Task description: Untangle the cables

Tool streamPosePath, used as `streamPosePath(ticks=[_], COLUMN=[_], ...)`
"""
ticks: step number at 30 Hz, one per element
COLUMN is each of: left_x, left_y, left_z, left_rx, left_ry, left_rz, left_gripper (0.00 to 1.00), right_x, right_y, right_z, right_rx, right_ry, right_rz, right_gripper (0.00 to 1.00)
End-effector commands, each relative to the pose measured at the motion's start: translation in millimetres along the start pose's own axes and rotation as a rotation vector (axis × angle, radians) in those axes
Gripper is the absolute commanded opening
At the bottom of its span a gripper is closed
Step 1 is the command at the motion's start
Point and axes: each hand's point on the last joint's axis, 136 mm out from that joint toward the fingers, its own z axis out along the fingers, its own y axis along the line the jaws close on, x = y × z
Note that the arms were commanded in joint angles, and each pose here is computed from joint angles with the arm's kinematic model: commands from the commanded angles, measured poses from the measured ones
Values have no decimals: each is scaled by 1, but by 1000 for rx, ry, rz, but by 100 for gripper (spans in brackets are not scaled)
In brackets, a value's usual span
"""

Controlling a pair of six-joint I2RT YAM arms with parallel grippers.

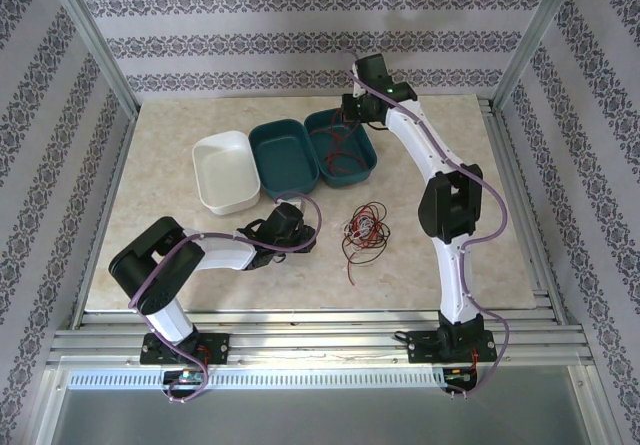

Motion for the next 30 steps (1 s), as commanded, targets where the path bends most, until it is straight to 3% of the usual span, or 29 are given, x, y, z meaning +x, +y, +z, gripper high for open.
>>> streamPosePath(ticks=[1,11,23,30], left_x=[-4,-3,-3,-4], left_y=[-6,-5,-3,-4], left_z=[-6,-5,-6,-7], left_rx=[-5,-5,-10,-9], left_ry=[-13,-12,-21,-20], left_rz=[21,17,14,15], left_gripper=[24,24,24,26], right_x=[17,60,88,92], right_y=[-8,-22,-36,-8], right_z=[12,44,65,75], right_rx=[23,60,103,-35], right_ry=[68,221,323,355], right_rz=[32,75,71,90], right_gripper=[0,0,0,0])
